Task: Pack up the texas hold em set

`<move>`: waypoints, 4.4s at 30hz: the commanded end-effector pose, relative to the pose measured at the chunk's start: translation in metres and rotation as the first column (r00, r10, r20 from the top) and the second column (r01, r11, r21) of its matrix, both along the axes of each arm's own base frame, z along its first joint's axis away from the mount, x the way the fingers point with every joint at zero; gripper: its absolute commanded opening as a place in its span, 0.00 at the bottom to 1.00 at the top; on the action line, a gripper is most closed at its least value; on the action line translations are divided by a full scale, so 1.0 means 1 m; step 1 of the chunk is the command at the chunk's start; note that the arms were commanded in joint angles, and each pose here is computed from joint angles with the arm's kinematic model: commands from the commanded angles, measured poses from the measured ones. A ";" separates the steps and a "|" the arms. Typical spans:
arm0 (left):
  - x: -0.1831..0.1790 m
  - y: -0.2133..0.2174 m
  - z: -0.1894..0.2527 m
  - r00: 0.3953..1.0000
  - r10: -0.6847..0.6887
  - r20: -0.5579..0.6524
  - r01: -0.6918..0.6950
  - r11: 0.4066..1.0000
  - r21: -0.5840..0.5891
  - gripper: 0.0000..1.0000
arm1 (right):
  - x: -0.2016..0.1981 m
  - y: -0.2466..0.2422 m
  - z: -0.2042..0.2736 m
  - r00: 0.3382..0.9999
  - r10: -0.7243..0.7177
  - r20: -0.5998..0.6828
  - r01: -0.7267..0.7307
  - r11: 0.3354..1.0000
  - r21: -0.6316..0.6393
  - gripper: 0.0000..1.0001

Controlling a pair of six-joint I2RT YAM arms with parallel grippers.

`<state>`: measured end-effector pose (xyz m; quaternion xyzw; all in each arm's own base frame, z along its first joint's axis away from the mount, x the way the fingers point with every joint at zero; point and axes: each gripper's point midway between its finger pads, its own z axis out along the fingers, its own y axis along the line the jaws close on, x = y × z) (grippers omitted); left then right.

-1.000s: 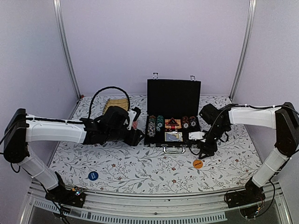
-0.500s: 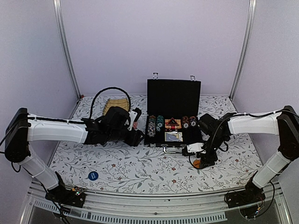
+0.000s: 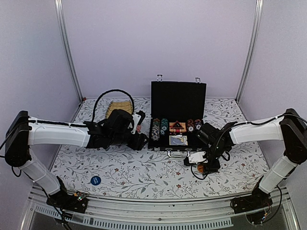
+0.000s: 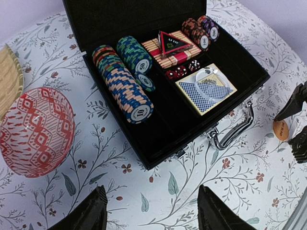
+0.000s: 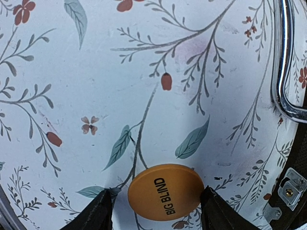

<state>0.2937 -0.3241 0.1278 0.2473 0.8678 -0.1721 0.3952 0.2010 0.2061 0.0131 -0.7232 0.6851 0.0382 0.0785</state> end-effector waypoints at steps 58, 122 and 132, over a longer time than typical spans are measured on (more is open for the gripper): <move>0.006 -0.003 0.006 1.000 -0.003 0.013 0.003 0.999 -0.037 0.65 | 0.103 0.044 0.092 0.981 -0.114 0.156 0.102 0.991 0.084 0.40; -0.056 0.111 -0.036 0.869 0.367 -0.332 -0.260 0.909 0.325 0.70 | 0.169 0.058 0.139 0.897 -0.401 0.189 0.299 0.862 0.409 0.60; -0.107 0.172 -0.068 0.670 0.529 -0.521 -0.318 0.839 0.442 0.77 | 0.133 0.044 0.113 0.903 -0.415 0.115 0.319 0.825 0.467 0.60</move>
